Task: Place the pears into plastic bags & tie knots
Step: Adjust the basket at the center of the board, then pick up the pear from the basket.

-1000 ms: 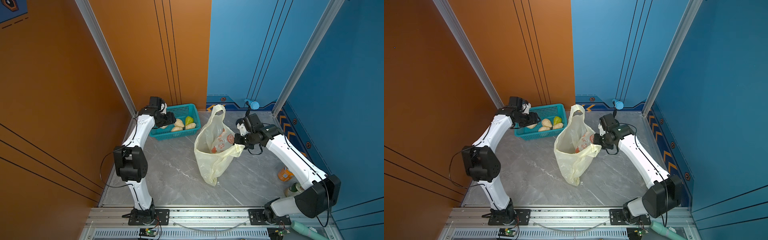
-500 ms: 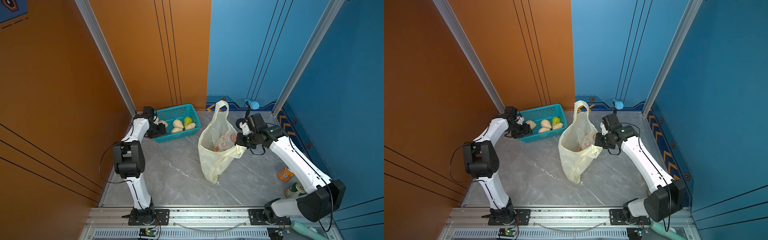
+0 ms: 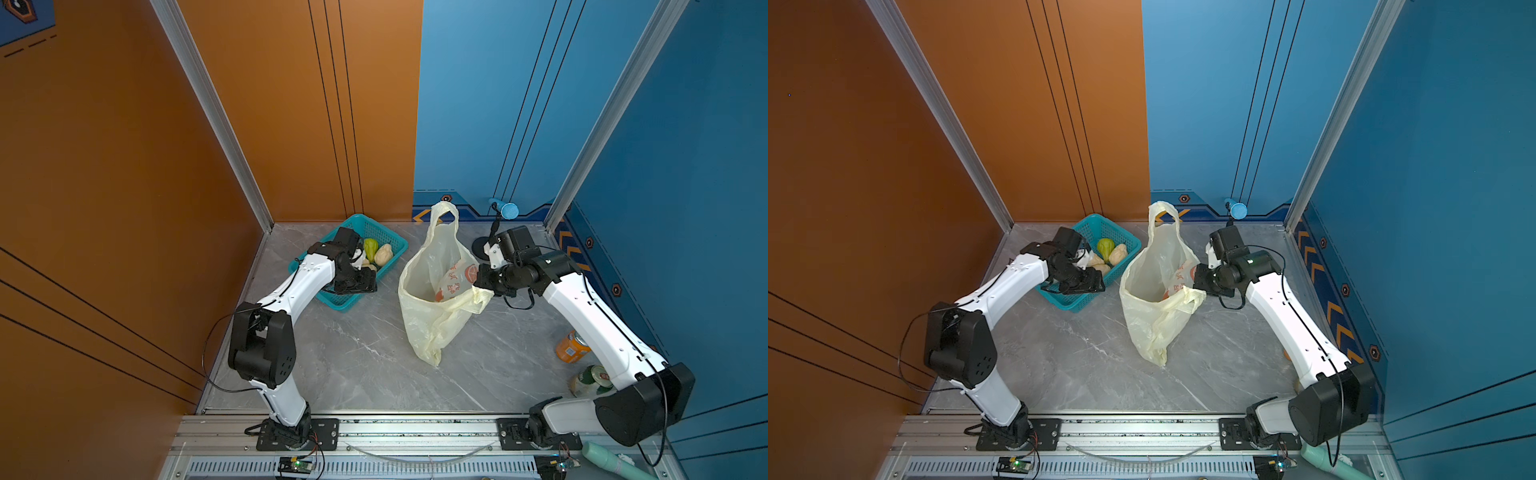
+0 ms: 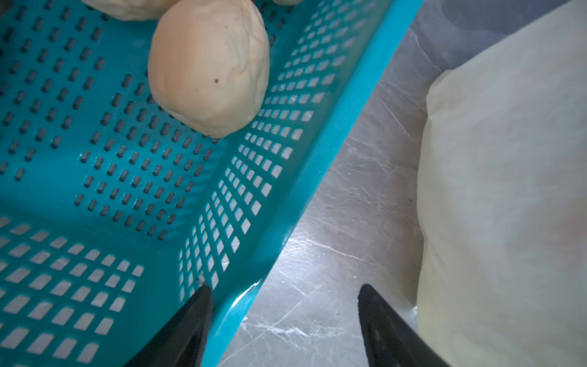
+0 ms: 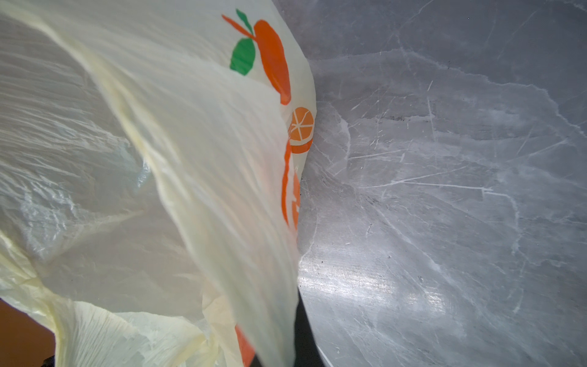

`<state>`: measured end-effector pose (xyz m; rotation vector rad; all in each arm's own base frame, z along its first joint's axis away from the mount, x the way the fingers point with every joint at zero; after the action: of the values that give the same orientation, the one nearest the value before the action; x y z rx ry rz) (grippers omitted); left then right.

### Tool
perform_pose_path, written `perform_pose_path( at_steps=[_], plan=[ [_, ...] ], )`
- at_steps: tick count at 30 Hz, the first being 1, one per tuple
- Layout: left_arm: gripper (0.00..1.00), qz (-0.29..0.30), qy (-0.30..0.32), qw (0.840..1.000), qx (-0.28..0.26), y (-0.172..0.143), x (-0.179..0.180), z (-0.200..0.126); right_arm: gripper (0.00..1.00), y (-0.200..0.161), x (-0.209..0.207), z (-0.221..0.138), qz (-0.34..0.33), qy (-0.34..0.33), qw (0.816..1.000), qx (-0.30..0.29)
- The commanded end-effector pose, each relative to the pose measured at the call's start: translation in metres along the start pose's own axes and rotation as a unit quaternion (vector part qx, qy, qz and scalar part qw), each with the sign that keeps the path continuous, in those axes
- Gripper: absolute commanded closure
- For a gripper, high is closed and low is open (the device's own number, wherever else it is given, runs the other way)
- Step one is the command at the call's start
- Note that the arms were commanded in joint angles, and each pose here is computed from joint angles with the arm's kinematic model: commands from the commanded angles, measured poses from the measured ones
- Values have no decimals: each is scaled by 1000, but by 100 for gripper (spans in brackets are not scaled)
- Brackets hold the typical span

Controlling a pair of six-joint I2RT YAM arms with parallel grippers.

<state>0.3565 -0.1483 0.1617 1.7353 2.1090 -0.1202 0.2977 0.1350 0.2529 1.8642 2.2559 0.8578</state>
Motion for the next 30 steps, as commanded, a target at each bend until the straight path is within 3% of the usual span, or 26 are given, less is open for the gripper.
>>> perform_pose_path(
  at_steps=[1,9,14,17,23,26,30],
  plan=[
    [26,-14,-9,999,-32,13,-7,-11,100,-2,0,-9,-10,4,1000,-10],
    [23,-71,23,988,-134,91,14,-33,100,-3,0,-8,-8,2,1000,-8],
    [6,-146,13,979,-140,135,27,-4,100,0,0,-9,-5,3,1000,-13],
    [1,-176,15,974,-141,153,31,16,100,2,2,-9,-4,6,1000,-17],
    [2,-229,-9,969,-95,170,37,68,100,5,6,-7,-4,10,1000,-21],
    [1,-242,0,966,-86,167,41,80,100,6,7,-8,-4,10,1000,-25],
    [9,-251,11,965,-79,159,45,86,100,6,7,-7,-2,9,1000,-27]
  ],
)
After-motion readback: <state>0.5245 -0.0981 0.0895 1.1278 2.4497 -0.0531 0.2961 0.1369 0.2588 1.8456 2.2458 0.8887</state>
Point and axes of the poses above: each gripper's point midway between its finger pads, its own z axis out along the fingers, its own x axis along the line the jaws close on, y = z × x, the point moved 3 cm from there along -z, back along the fingers, and after that the axes turned 15 degrees about -z, right-handed, at the moved point
